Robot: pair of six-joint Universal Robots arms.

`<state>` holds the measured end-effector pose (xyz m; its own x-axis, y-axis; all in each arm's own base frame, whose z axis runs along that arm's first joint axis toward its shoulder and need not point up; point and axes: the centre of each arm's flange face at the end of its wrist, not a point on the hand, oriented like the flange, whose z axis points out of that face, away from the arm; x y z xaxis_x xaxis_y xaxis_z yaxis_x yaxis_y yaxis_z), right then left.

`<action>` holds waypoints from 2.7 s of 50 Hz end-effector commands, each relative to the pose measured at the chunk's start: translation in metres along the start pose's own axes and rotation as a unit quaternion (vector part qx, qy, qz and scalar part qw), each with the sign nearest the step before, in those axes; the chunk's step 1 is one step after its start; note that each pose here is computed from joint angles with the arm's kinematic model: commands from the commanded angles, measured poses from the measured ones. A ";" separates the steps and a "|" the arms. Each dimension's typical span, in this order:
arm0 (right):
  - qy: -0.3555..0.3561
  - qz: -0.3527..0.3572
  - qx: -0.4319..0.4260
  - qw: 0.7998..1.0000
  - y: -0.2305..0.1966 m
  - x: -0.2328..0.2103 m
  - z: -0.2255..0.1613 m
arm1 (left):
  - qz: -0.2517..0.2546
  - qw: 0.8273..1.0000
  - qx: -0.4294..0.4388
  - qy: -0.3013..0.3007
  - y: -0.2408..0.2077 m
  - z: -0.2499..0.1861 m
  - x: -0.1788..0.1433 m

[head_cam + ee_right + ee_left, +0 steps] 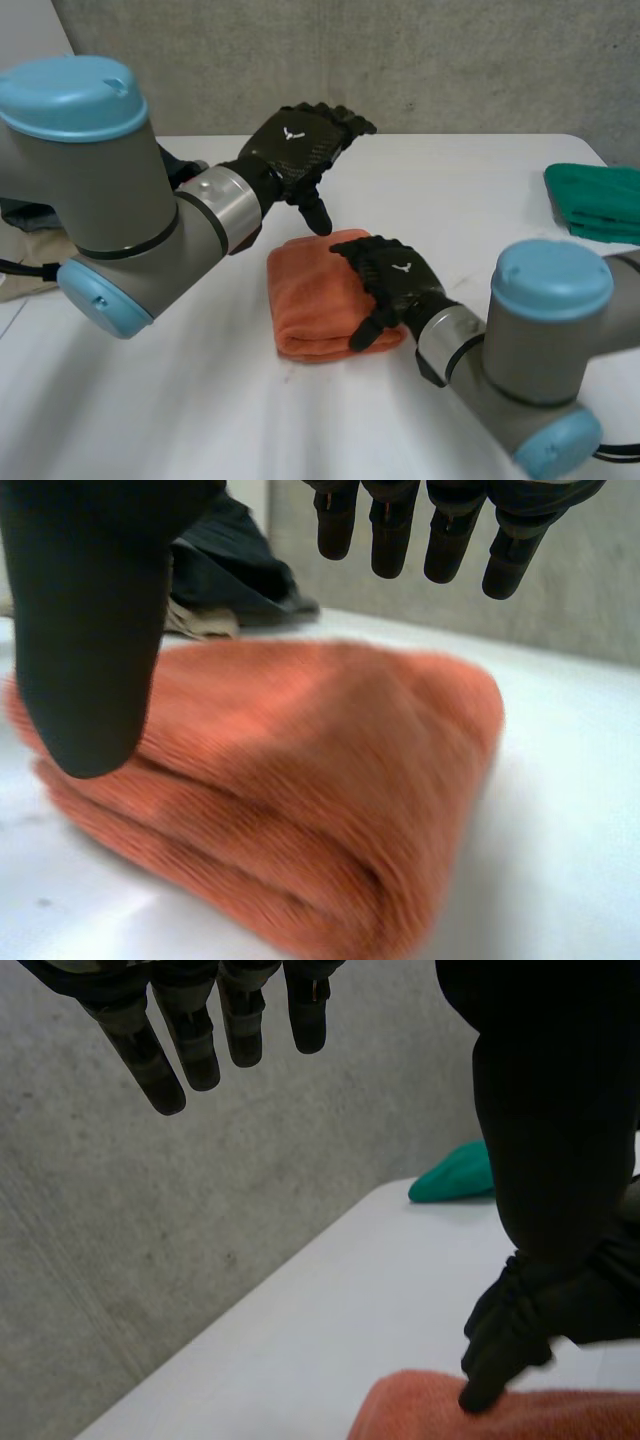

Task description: Fold the laundry.

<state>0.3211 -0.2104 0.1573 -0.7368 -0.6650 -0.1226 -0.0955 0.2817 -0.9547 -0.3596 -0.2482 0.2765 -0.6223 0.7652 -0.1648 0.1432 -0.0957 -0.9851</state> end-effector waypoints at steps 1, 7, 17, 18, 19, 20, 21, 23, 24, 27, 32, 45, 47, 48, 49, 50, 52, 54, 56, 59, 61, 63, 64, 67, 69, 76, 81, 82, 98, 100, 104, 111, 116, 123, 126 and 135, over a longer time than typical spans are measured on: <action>-0.027 -0.116 0.047 0.992 0.009 -0.045 -0.023 | -0.010 1.000 0.023 -0.006 -0.021 -0.008 -0.002; -0.010 -0.172 0.058 0.983 0.024 -0.054 -0.021 | -0.018 0.999 0.030 -0.012 -0.027 -0.010 -0.006; 0.005 -0.206 0.042 0.978 0.043 -0.049 -0.005 | -0.024 0.999 0.027 -0.011 -0.025 -0.011 -0.006; 0.008 -0.211 0.045 0.976 0.044 -0.049 -0.003 | -0.025 0.999 0.027 -0.011 -0.025 -0.011 -0.006; 0.009 -0.213 0.046 0.976 0.044 -0.048 -0.002 | -0.025 0.999 0.027 -0.011 -0.025 -0.011 -0.006; 0.009 -0.216 0.046 0.975 0.045 -0.048 -0.002 | -0.025 0.999 0.027 -0.011 -0.025 -0.011 -0.006; 0.011 -0.218 0.047 0.975 0.045 -0.048 -0.001 | -0.025 0.999 0.027 -0.012 -0.025 -0.011 -0.007; 0.015 -0.226 0.046 0.973 0.048 -0.046 0.002 | -0.025 0.999 0.027 -0.012 -0.025 -0.011 -0.007; 0.017 -0.227 0.047 0.973 0.048 -0.045 0.003 | -0.025 0.999 0.026 -0.013 -0.025 -0.011 -0.007; 0.022 -0.234 0.043 0.971 0.051 -0.043 0.006 | -0.025 0.999 0.027 -0.014 -0.025 -0.011 -0.009; 0.026 -0.243 0.049 0.968 0.050 -0.042 0.011 | -0.027 0.999 0.027 -0.016 -0.025 -0.011 -0.010; 0.049 -0.280 0.087 0.955 0.039 -0.040 0.038 | -0.033 0.999 0.028 -0.018 -0.026 -0.012 -0.013; 0.051 -0.285 0.091 0.953 0.039 -0.040 0.043 | -0.035 0.999 0.027 -0.020 -0.026 -0.012 -0.015; 0.052 -0.287 0.093 0.952 0.038 -0.040 0.046 | -0.036 0.999 0.027 -0.022 -0.026 -0.012 -0.016; 0.053 -0.289 0.093 0.951 0.039 -0.040 0.047 | -0.036 0.999 0.028 -0.022 -0.026 -0.012 -0.016; 0.053 -0.289 0.093 0.951 0.039 -0.040 0.049 | -0.037 0.999 0.028 -0.022 -0.026 -0.012 -0.017; 0.054 -0.290 0.098 0.950 0.037 -0.040 0.053 | -0.039 0.999 0.028 -0.023 -0.026 -0.012 -0.018; 0.054 -0.291 0.101 0.950 0.036 -0.040 0.055 | -0.039 0.999 0.030 -0.024 -0.027 -0.013 -0.019; 0.058 -0.291 0.105 0.949 0.033 -0.038 0.058 | -0.040 0.998 0.031 -0.024 -0.028 -0.013 -0.020; 0.061 -0.288 0.113 0.949 0.026 -0.033 0.062 | -0.041 0.998 0.031 -0.028 -0.029 -0.013 -0.023; 0.060 -0.290 0.114 0.948 0.024 -0.031 0.064 | -0.042 0.998 0.033 -0.029 -0.030 -0.014 -0.024; 0.058 -0.288 0.104 0.950 0.026 -0.031 0.061 | -0.043 0.998 0.036 -0.030 -0.033 -0.015 -0.026; 0.052 -0.289 0.082 0.953 0.032 -0.029 0.056 | -0.044 0.998 0.038 -0.031 -0.034 -0.016 -0.027; 0.046 -0.286 0.064 0.955 0.034 -0.029 0.050 | -0.043 0.998 0.040 -0.030 -0.036 -0.018 -0.028; 0.039 -0.279 0.053 0.958 0.030 -0.027 0.044 | -0.043 0.998 0.039 -0.029 -0.036 -0.019 -0.029; 0.005 -0.239 0.036 0.970 0.022 -0.022 0.027 | -0.044 0.998 0.036 -0.026 -0.033 -0.018 -0.030; -0.005 -0.230 0.022 0.973 0.031 -0.022 0.023 | -0.047 0.998 0.035 -0.025 -0.032 -0.019 -0.028; -0.006 -0.232 0.020 0.973 0.033 -0.022 0.023 | -0.048 0.998 0.034 -0.024 -0.032 -0.019 -0.028; 0.014 -0.268 0.045 0.962 0.044 -0.016 0.044 | -0.057 0.998 0.034 -0.024 -0.030 -0.017 -0.028; 0.014 -0.272 0.046 0.961 0.045 -0.017 0.046 | -0.058 0.997 0.035 -0.023 -0.030 -0.017 -0.028; 0.017 -0.279 0.049 0.959 0.046 -0.017 0.051 | -0.063 0.997 0.035 -0.024 -0.030 -0.017 -0.029; 0.021 -0.286 0.066 0.956 0.040 -0.020 0.058 | -0.066 0.997 0.033 -0.022 -0.029 -0.017 -0.027; 0.026 -0.288 0.069 0.955 0.041 -0.018 0.067 | -0.068 0.997 0.033 -0.024 -0.029 -0.017 -0.028; 0.041 -0.291 0.091 0.951 0.027 -0.014 0.075 | -0.077 0.996 0.036 -0.026 -0.031 -0.018 -0.031; 0.054 -0.286 0.132 0.948 0.005 -0.010 0.079 | -0.077 0.996 0.043 -0.027 -0.035 -0.018 -0.032; 0.151 -0.272 0.274 0.910 -0.091 0.042 0.104 | -0.079 0.994 0.072 -0.027 -0.058 -0.020 -0.032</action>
<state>0.3835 -0.2799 0.1586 -0.7342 -0.5121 0.4458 -0.2804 -0.3694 -0.8860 -0.3316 -0.2573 0.3262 -0.6721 0.7404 -0.0114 -0.0390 -0.0507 -0.9980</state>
